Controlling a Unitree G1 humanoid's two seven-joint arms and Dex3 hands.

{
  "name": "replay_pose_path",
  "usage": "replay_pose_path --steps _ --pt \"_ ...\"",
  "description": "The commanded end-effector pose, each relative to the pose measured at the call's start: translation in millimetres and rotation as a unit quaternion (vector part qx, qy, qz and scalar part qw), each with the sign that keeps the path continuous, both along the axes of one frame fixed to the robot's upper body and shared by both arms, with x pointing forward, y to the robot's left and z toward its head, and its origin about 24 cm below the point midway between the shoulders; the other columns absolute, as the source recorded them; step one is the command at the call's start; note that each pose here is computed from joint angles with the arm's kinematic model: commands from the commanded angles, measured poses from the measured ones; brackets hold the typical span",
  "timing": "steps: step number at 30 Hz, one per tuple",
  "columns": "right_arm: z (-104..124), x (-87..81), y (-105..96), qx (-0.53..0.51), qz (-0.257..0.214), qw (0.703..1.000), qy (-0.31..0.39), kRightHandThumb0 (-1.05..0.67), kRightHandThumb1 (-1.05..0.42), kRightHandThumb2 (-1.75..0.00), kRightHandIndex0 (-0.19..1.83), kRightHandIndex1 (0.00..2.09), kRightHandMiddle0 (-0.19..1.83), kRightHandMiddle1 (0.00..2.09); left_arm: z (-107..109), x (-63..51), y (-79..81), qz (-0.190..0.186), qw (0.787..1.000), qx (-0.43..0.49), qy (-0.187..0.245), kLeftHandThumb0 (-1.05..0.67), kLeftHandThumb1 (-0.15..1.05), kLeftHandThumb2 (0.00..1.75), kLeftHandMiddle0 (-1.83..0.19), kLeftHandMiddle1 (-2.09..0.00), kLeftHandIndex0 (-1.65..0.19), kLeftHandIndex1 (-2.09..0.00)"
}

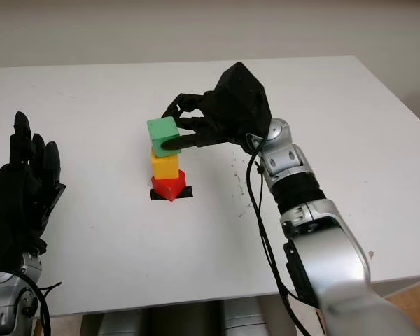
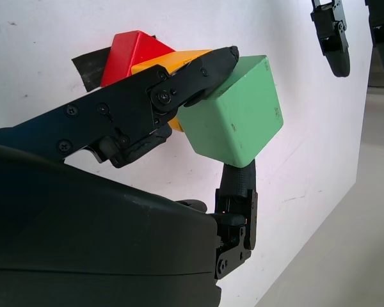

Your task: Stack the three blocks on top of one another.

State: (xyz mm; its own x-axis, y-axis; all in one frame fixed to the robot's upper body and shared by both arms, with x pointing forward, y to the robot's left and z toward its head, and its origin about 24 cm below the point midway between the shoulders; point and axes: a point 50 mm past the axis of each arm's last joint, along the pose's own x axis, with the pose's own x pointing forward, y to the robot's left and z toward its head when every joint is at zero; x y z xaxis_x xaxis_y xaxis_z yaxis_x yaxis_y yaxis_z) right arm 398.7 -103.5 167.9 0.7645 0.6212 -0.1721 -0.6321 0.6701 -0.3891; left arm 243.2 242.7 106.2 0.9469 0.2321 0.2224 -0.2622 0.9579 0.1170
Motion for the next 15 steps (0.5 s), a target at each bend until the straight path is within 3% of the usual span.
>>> replay_pose_path --steps 1,15 --pt "0.3 0.2 -3.1 -0.002 0.001 1.000 -0.004 -0.45 -0.94 -0.05 0.29 0.06 0.33 1.60 5.6 -1.2 0.4 -0.002 1.000 0.006 -0.009 -0.73 1.05 0.55 0.19 0.00 0.19 0.00" --pt "-1.5 -1.1 0.0 -0.002 0.006 1.000 0.007 -0.46 -0.95 -0.05 0.28 0.05 0.32 1.60 3.9 -1.8 -0.4 0.000 1.000 0.006 -0.009 -0.73 1.05 0.54 0.19 -0.01 0.19 0.00"
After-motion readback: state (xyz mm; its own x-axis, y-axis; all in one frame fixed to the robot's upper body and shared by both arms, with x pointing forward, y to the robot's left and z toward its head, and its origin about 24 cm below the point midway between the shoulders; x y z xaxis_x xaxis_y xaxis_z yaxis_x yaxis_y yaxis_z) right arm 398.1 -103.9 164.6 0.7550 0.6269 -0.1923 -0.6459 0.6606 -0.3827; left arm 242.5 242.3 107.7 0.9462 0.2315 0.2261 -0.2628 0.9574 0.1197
